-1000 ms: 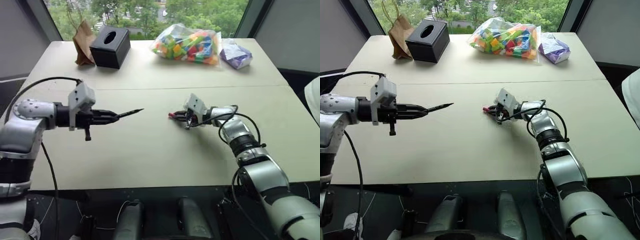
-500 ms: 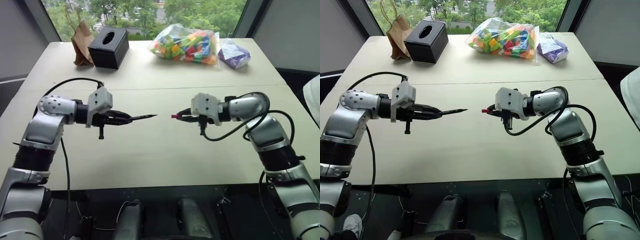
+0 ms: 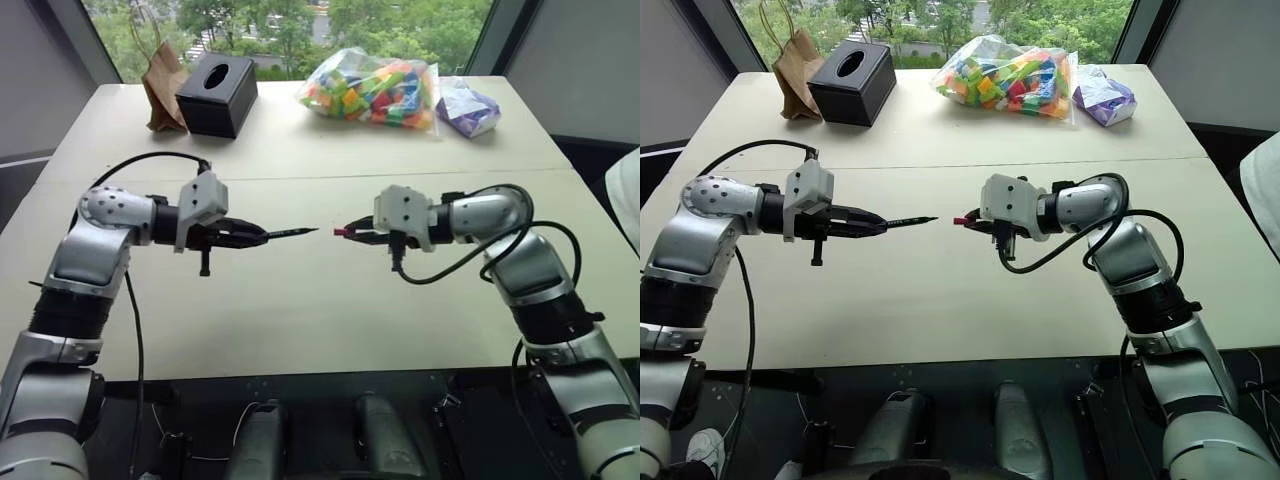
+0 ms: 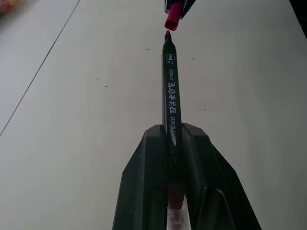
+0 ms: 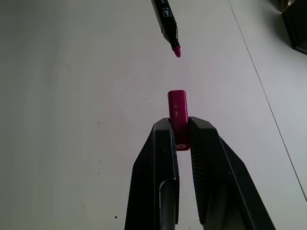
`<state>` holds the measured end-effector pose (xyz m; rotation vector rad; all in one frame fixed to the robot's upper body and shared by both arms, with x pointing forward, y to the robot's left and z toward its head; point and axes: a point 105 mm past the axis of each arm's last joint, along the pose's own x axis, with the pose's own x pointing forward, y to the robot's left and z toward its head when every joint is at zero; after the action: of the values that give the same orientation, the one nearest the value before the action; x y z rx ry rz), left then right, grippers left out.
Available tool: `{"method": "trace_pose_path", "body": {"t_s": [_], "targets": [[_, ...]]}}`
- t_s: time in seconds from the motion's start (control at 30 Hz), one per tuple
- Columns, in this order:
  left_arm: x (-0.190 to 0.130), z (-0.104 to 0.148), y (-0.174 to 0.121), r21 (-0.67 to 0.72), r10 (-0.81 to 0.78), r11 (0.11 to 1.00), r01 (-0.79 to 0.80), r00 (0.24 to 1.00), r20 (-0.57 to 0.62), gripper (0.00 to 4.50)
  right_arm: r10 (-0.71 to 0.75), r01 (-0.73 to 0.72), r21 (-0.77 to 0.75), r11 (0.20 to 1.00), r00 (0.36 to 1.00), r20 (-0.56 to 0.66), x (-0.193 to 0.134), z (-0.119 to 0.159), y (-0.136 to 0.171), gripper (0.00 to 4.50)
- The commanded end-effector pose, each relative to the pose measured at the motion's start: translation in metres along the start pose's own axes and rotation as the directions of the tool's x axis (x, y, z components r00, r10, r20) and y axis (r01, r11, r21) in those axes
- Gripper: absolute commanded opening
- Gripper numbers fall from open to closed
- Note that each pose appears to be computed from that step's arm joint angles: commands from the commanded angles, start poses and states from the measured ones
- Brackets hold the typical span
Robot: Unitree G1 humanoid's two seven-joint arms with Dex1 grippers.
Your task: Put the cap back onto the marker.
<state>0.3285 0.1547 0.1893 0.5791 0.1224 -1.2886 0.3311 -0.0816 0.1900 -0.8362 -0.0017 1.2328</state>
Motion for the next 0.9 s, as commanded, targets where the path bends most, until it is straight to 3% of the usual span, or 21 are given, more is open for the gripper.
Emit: {"method": "trace_pose_path", "body": {"t_s": [0.03,0.9], "targets": [[-0.0030,0.0117,0.0031,0.043,0.010,0.999,-0.011,1.000,0.018,0.00,-0.008,0.011,-0.061,0.998,0.998,0.058,-0.0011,0.0231,-0.0042,0.04],[0.0011,0.0179,0.0019,0.038,0.010,0.999,-0.012,0.999,0.042,0.00,-0.011,0.016,-0.067,0.998,0.997,0.076,0.0053,0.0273,-0.0080,0.04]]}}
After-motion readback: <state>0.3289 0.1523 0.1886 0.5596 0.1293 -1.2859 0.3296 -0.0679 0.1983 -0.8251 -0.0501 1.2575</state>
